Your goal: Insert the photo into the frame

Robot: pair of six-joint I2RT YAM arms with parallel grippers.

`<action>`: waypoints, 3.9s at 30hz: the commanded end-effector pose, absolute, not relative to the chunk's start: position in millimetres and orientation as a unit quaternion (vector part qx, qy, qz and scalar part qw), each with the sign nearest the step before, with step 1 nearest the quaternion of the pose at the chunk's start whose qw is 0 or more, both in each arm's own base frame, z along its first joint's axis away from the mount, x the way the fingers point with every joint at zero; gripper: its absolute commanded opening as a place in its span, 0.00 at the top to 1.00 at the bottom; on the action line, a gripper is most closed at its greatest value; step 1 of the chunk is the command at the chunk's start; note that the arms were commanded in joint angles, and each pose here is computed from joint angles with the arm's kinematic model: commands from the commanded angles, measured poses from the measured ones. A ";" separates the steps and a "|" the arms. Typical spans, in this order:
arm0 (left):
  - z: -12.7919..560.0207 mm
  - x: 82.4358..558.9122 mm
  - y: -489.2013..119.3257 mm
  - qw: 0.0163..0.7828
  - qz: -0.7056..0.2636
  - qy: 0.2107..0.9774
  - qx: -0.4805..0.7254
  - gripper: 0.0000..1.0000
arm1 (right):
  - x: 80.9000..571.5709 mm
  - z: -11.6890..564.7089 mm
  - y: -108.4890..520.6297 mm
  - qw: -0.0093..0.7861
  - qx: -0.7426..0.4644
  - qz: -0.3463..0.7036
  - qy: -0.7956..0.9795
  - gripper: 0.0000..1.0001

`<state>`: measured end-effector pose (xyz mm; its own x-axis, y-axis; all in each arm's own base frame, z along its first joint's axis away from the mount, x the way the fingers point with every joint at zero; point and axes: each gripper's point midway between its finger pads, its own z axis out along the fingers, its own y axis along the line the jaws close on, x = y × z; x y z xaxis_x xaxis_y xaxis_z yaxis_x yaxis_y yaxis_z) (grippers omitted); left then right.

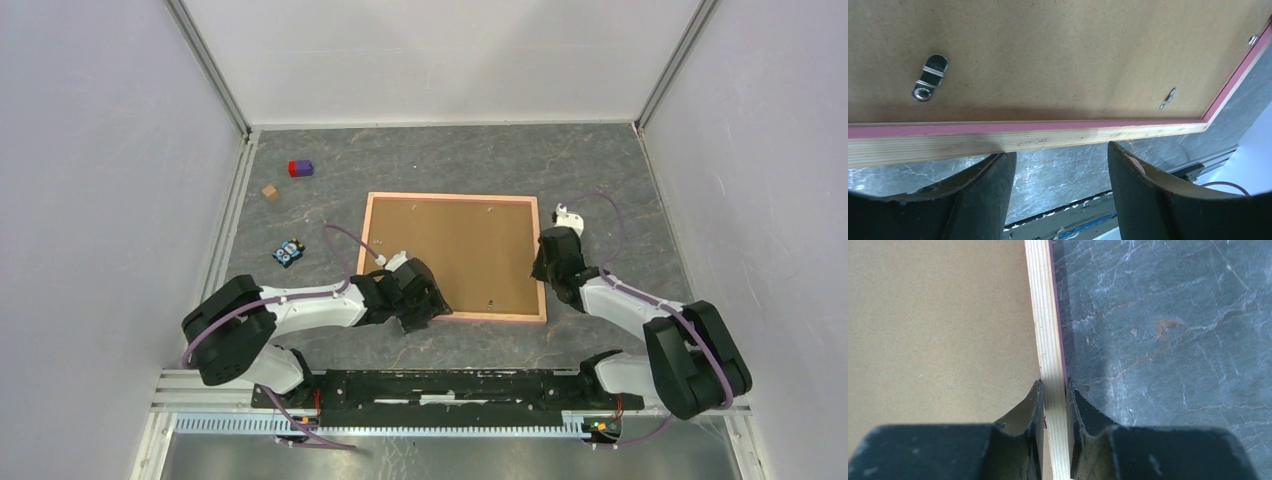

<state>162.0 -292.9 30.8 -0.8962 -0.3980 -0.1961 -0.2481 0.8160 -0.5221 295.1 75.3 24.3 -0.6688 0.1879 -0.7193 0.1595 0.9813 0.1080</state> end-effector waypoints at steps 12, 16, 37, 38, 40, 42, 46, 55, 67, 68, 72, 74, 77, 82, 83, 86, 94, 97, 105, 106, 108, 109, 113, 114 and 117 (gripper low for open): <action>18.7 223.9 -261.0 0.182 -0.164 0.918 -0.312 0.39 | 190.0 -27.3 100.1 0.322 0.147 0.142 0.925 0.98; 13.6 233.3 -248.3 0.184 -0.141 0.917 -0.326 0.40 | 185.2 -19.1 117.0 0.331 0.082 0.169 0.925 0.83; 23.9 256.6 -241.7 0.160 -0.117 0.979 0.037 0.98 | 304.0 112.0 86.5 0.456 -0.033 0.055 0.888 0.25; 26.3 259.2 -238.2 0.167 -0.107 0.979 0.046 0.98 | 305.6 105.8 87.4 0.441 -0.039 0.067 0.894 0.24; 30.2 267.0 -219.6 0.188 -0.063 0.979 0.058 0.98 | 305.9 89.8 83.4 0.406 -0.046 0.069 0.910 0.23; 32.3 274.1 -199.6 0.200 -0.026 0.978 0.061 0.98 | 303.9 74.4 75.0 0.370 -0.055 0.045 0.926 0.22; 26.5 274.5 -198.2 0.195 -0.059 0.979 0.034 0.98 | 290.6 50.0 66.3 0.321 -0.068 0.019 0.944 0.20; 22.6 278.2 -195.7 0.202 -0.092 0.975 0.007 0.98 | 262.9 29.8 79.2 0.284 -0.099 0.030 0.953 0.24; 22.7 277.5 -196.2 0.205 -0.096 0.974 0.007 0.98 | 254.6 20.7 74.0 0.276 -0.101 0.011 0.956 0.38; 22.5 277.7 -195.9 0.205 -0.096 0.974 0.007 0.98 | 254.8 20.1 74.4 0.279 -0.099 0.012 0.955 0.38; 22.2 277.5 -195.9 0.204 -0.096 0.974 0.007 0.98 | 255.3 15.8 69.8 0.278 -0.096 -0.004 0.956 0.44; 21.8 277.4 -195.7 0.204 -0.095 0.974 0.007 0.98 | 254.9 12.9 67.6 0.273 -0.093 -0.011 0.957 0.46; 22.3 277.4 -196.2 0.205 -0.095 0.974 0.007 0.98 | 254.0 10.2 65.5 0.271 -0.086 -0.020 0.958 0.50; 21.8 277.5 -195.7 0.204 -0.095 0.974 0.006 0.98 | 253.5 7.3 62.5 0.277 -0.075 -0.031 0.957 0.56; 22.1 277.6 -195.8 0.204 -0.095 0.974 0.006 0.98 | 253.0 5.8 61.4 0.277 -0.070 -0.034 0.958 0.58; 22.2 277.5 -196.0 0.205 -0.096 0.974 0.007 0.98 | 250.0 0.8 59.6 0.273 -0.059 -0.037 0.960 0.61; 22.7 277.8 -196.4 0.206 -0.096 0.974 0.007 0.98 | 230.4 -16.7 58.3 0.244 -0.017 -0.033 0.969 0.68; 22.4 277.7 -195.9 0.206 -0.096 0.974 0.007 0.98 | 218.9 -24.5 59.0 0.231 -0.001 -0.026 0.973 0.71; 22.7 277.6 -196.0 0.207 -0.097 0.973 0.006 0.98 | 212.1 -20.4 72.8 0.242 -0.018 0.012 0.970 0.70; 22.5 277.6 -195.8 0.207 -0.097 0.973 0.006 0.98 | 215.9 -16.3 74.7 0.245 -0.023 0.014 0.969 0.67; 22.6 277.6 -195.8 0.207 -0.097 0.973 0.006 0.98 | 224.3 -7.5 75.0 0.249 -0.027 0.007 0.968 0.61; 22.8 277.3 -196.1 0.208 -0.098 0.973 0.006 0.98 | 224.6 -6.2 73.0 0.246 -0.027 0.000 0.969 0.53; 22.6 277.0 -195.8 0.208 -0.098 0.973 0.007 0.98 | 221.7 -7.0 67.6 0.239 -0.024 -0.015 0.971 0.46; 22.4 277.3 -195.6 0.208 -0.097 0.973 0.006 0.98 | 219.9 -7.6 64.5 0.236 -0.025 -0.023 0.971 0.46; 22.9 277.7 -195.9 0.209 -0.098 0.973 0.006 0.98 | 214.4 -7.2 56.7 0.230 -0.026 -0.041 0.972 0.50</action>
<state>275.9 -206.4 23.7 -0.9225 -0.0765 -0.3784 0.0133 0.9733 -0.2292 268.8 73.7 23.1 -0.7699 -0.0040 -0.6381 0.0012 1.0000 -0.0077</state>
